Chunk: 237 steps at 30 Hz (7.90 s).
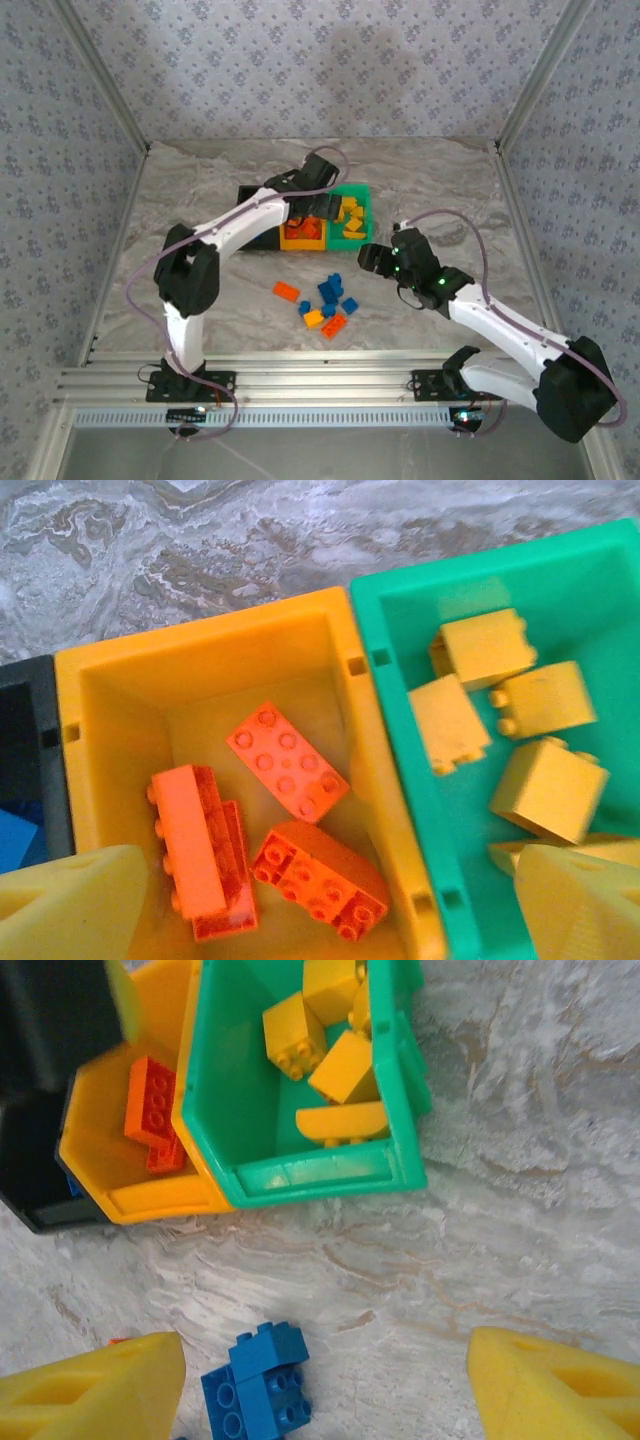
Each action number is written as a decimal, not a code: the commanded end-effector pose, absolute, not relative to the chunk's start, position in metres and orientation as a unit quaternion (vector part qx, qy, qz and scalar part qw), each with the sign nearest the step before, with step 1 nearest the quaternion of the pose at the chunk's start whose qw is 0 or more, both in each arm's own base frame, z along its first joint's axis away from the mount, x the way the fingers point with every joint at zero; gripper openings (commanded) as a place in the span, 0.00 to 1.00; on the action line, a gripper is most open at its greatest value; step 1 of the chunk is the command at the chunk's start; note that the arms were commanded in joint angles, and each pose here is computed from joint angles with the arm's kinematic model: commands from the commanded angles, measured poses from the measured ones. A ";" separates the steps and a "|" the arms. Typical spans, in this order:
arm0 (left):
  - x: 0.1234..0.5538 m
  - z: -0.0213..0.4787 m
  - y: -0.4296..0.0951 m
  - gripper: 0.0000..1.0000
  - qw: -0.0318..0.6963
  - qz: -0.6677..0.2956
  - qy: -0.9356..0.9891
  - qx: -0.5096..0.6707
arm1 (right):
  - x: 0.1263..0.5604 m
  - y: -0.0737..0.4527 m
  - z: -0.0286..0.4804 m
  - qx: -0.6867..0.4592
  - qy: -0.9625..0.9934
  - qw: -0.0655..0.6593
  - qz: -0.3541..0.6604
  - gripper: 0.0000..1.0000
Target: Sort the legos into containers by color
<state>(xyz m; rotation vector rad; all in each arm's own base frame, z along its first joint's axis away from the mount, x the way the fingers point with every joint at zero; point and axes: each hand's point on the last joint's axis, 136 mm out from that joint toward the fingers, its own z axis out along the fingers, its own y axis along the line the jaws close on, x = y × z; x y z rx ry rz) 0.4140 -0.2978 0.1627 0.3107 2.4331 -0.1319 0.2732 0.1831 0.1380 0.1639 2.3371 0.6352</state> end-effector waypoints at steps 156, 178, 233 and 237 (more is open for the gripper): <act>0.258 0.054 -0.265 0.88 0.217 -0.102 0.969 0.058 | 0.242 0.120 0.157 0.128 0.871 0.418 0.223 0.73; 0.262 0.042 -0.298 0.66 0.196 -0.051 0.966 0.160 | 0.237 0.115 0.156 0.135 0.867 0.421 0.231 0.73; 0.444 0.148 -0.164 0.63 0.365 0.001 0.929 -0.059 | 0.229 0.109 0.154 0.147 0.868 0.410 0.240 0.75; 0.438 0.172 -0.168 0.73 0.385 -0.030 0.920 -0.065 | 0.228 0.108 0.152 0.148 0.869 0.408 0.237 0.76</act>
